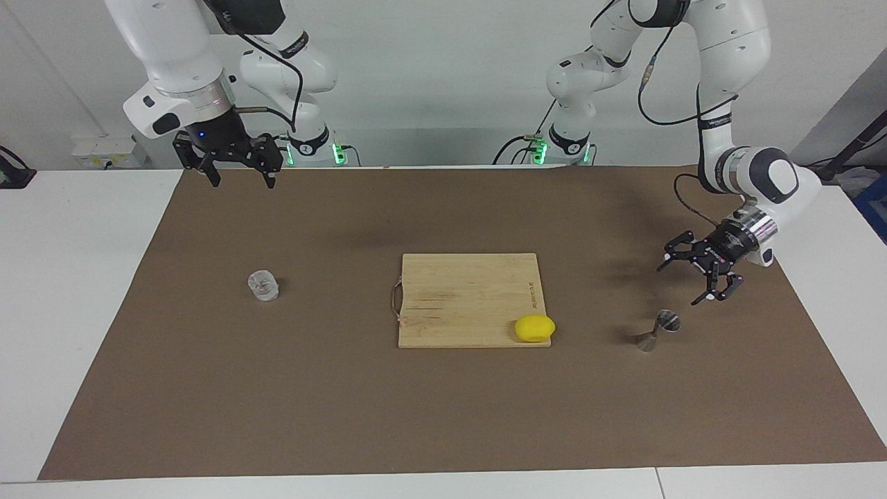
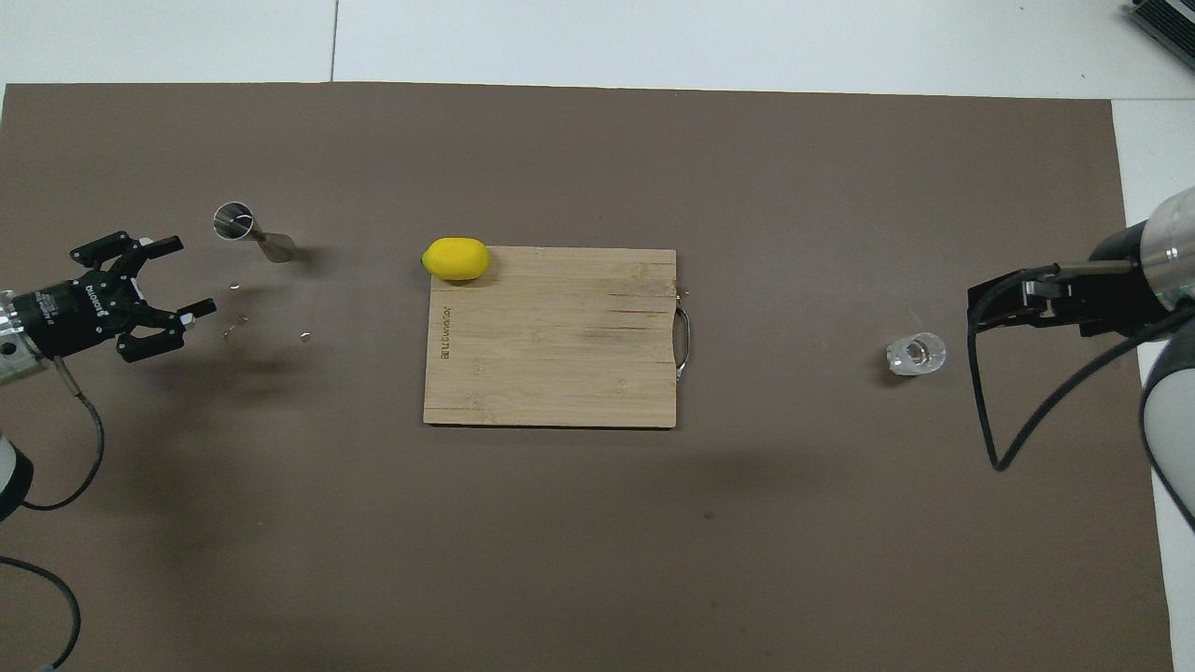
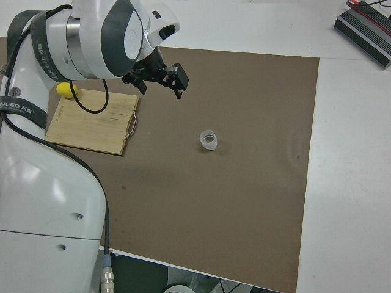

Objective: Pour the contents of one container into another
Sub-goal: 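Reach the left gripper to the small metal cup and grasp it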

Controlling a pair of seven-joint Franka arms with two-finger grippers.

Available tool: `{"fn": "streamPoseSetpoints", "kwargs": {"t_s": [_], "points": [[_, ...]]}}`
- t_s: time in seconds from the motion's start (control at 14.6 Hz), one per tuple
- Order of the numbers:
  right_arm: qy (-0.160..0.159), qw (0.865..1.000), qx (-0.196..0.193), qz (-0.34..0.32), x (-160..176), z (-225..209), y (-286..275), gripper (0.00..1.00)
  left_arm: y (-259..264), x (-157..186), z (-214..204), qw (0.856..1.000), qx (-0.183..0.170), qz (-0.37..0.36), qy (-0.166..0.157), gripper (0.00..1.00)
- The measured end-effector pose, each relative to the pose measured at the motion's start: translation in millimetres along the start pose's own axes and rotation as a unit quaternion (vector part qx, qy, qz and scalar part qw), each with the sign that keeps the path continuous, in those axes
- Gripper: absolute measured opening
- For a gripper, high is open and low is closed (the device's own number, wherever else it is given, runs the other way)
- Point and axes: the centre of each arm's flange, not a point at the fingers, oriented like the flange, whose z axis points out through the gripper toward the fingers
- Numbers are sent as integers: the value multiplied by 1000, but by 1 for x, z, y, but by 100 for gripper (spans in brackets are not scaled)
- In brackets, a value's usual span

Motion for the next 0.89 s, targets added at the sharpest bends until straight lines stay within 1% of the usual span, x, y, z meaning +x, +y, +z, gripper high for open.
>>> {"fn": "streamPoseSetpoints", "kwargs": {"t_s": [0.21, 0.34, 0.62, 0.89], "points": [[0, 1000, 0, 0, 0, 0, 0, 100, 2, 0, 14, 1000, -22, -13, -7, 100], [0, 1000, 0, 0, 0, 0, 0, 100, 3, 5, 19, 999, -34, -27, -18, 100], [0, 1000, 0, 0, 0, 0, 0, 100, 6, 21, 28, 998, -41, -49, -26, 100], [0, 1000, 0, 0, 0, 0, 0, 100, 9, 18, 29, 997, -45, -48, -33, 100]]}}
